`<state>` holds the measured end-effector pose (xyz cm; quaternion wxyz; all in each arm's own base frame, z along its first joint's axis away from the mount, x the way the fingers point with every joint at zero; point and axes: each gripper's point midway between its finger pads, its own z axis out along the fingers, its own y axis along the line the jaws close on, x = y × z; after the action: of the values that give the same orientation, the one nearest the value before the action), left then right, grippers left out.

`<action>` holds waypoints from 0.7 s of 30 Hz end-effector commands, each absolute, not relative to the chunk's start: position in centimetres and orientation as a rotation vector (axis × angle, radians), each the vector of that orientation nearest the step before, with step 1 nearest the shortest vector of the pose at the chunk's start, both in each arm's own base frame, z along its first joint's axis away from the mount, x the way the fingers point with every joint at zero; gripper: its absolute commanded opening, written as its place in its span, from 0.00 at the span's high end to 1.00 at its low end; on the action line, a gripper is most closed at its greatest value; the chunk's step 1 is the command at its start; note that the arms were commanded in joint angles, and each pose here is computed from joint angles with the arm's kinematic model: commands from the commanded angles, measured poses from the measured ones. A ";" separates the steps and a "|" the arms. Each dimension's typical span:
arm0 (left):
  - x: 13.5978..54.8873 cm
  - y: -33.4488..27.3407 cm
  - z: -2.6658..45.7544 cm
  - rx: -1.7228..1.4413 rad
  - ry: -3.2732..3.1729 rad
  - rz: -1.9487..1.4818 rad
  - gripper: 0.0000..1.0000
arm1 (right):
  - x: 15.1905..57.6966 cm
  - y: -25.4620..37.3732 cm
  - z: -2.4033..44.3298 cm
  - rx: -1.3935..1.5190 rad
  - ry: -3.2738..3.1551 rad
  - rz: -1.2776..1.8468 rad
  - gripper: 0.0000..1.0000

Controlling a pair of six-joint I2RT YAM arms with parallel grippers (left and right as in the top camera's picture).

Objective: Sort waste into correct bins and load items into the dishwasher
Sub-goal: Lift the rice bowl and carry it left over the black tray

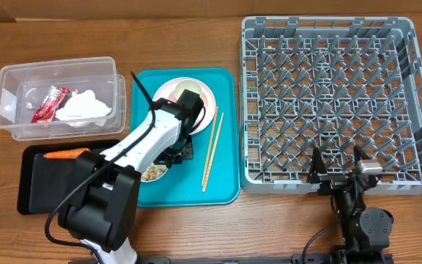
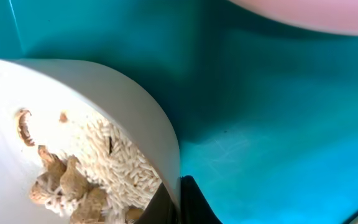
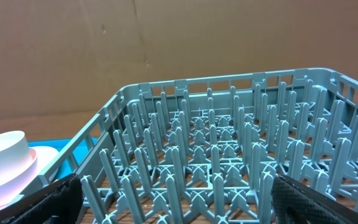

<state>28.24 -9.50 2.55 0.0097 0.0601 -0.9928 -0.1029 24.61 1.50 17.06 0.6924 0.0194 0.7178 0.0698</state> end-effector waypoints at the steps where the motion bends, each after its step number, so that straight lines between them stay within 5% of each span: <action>1: 28.0 -9.1 2.2 0.136 -3.085 -0.360 0.96 | 24.6 1.4 17.0 0.046 1.596 0.152 0.00; 21: 31.1 -10.2 11.6 0.075 -3.261 -0.217 0.96 | 24.6 1.4 17.0 0.046 1.596 0.152 0.00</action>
<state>29.93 -10.22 8.26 -0.0151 0.0373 -0.9953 -0.0886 24.61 1.50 17.05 0.6923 0.0192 0.7180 0.0696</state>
